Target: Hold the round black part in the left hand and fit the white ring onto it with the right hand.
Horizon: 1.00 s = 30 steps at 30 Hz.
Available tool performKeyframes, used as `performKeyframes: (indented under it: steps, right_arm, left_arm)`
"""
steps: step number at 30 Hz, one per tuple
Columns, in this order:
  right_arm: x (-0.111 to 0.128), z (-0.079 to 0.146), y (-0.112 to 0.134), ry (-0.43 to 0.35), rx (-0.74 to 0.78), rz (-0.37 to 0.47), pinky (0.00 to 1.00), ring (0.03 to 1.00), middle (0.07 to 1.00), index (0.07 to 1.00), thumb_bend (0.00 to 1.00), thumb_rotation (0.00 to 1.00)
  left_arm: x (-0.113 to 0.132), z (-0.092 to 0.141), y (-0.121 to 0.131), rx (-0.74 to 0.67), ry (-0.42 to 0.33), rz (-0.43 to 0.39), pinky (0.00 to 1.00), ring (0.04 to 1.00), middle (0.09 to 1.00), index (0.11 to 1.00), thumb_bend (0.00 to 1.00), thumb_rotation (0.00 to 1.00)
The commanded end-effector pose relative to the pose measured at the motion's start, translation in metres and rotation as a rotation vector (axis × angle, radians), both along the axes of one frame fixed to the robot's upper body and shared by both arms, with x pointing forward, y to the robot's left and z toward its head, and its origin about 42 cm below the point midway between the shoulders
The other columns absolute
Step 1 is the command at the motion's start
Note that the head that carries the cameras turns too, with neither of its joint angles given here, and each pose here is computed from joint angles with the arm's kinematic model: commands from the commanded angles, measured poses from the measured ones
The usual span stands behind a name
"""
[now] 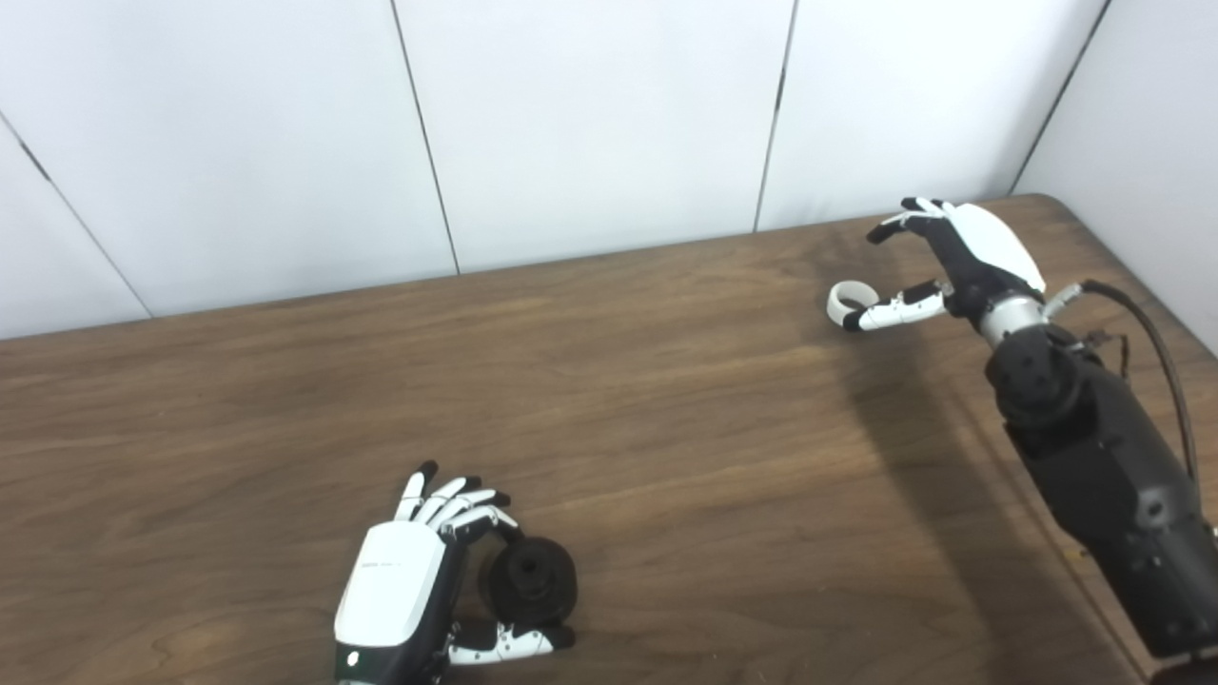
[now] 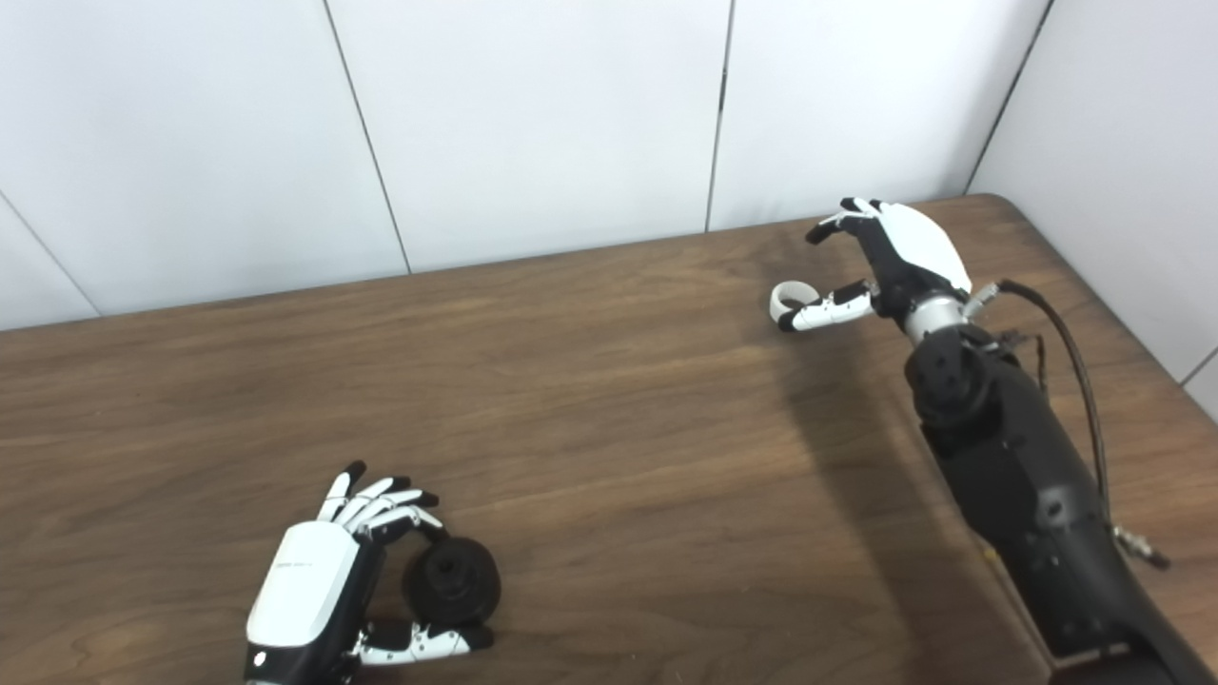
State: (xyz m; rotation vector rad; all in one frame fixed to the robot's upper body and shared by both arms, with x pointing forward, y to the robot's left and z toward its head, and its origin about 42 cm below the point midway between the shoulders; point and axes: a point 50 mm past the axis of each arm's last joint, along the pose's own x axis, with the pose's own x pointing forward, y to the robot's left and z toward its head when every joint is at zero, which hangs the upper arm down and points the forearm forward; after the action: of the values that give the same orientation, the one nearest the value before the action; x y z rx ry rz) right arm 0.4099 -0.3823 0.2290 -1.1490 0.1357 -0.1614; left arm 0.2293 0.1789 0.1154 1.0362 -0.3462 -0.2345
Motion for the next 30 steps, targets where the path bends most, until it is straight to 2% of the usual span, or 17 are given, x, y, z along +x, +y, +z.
performKeyframes:
  steps: [1, 19, 30]
  right_arm:
    - [0.013, 0.035, -0.006, -0.057, -0.066, -0.004, 1.0, 1.0, 0.976, 0.741, 0.91, 0.29]
    - [0.042, 0.027, -0.004, 0.062, -0.104, -0.028, 1.0, 1.0, 0.972, 0.732, 0.89, 0.29]
    - [0.051, 0.023, 0.005, 0.089, -0.101, -0.03, 1.0, 1.0, 0.969, 0.729, 0.89, 0.31]
  left_arm:
    - [-0.001, 0.002, 0.004, 0.005, -0.012, -0.004, 1.0, 0.861, 0.761, 0.484, 0.52, 0.05]
    - [-0.001, 0.001, 0.003, 0.0, -0.019, -0.003, 1.0, 0.861, 0.757, 0.484, 0.52, 0.05]
    - [-0.001, 0.001, 0.002, -0.004, -0.018, 0.001, 1.0, 0.858, 0.754, 0.484, 0.52, 0.05]
